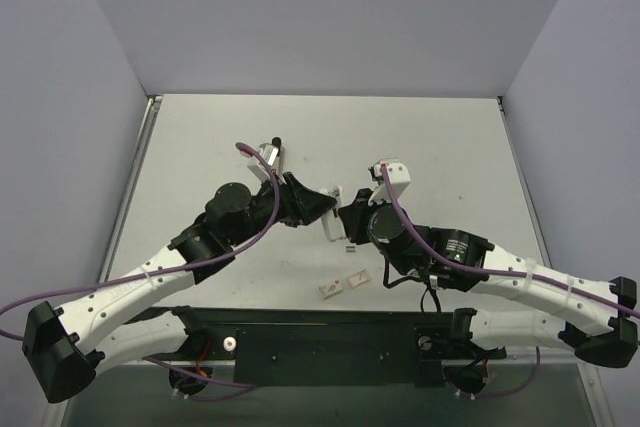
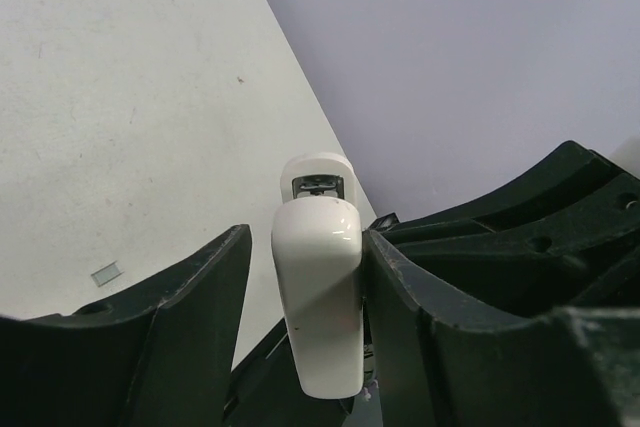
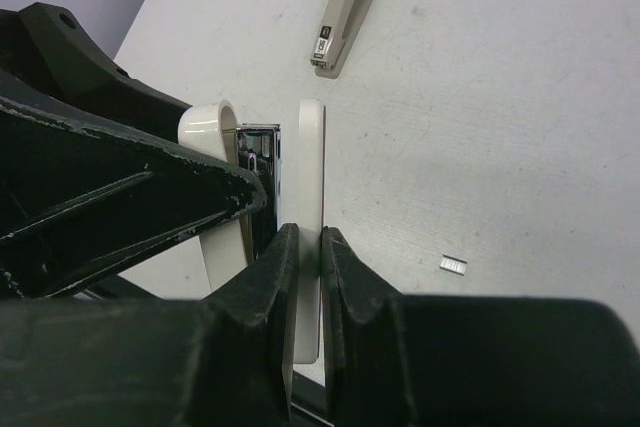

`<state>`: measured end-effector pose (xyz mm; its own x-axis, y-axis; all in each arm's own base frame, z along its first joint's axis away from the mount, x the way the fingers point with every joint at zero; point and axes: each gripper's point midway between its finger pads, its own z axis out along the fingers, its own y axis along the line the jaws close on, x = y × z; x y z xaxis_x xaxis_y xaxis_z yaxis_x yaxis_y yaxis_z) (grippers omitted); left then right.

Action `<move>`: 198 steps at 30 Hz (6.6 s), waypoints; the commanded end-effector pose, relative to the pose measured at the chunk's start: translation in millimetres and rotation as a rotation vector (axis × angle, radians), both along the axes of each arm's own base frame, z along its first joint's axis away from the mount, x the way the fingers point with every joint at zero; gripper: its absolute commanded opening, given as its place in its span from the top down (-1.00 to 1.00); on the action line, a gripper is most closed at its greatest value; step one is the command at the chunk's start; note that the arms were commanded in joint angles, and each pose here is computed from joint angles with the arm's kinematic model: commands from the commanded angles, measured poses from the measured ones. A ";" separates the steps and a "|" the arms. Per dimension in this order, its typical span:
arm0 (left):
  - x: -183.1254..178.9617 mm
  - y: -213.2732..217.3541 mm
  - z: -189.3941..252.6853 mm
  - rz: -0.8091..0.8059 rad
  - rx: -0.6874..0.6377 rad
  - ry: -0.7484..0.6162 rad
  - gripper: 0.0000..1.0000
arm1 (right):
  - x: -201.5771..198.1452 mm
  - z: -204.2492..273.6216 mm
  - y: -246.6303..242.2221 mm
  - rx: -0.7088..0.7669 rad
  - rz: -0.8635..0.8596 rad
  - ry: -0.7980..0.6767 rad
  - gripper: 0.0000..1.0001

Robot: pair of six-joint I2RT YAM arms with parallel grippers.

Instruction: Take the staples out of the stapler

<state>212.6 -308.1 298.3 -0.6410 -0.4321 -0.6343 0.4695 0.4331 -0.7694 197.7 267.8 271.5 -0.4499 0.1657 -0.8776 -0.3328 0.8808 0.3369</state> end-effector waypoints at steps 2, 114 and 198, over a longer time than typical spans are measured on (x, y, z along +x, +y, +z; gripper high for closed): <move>-3.7 -2.5 20.6 -0.018 -0.062 -0.046 -0.13 | 5.8 24.9 5.1 0.070 -0.048 -0.059 1.00; -132.9 -11.9 84.8 -0.671 -0.027 -0.582 1.00 | -148.8 -19.0 -27.7 0.014 0.894 0.170 1.00; -17.6 -30.5 88.9 -0.147 0.123 -0.484 1.00 | -19.9 -42.1 2.4 0.032 0.204 0.049 1.00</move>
<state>174.9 -338.9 324.0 -0.4179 -0.0852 -0.9045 0.8212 0.3905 -0.4162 175.8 261.1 237.9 -0.5067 0.0552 -0.8604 -0.5050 0.7898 0.3481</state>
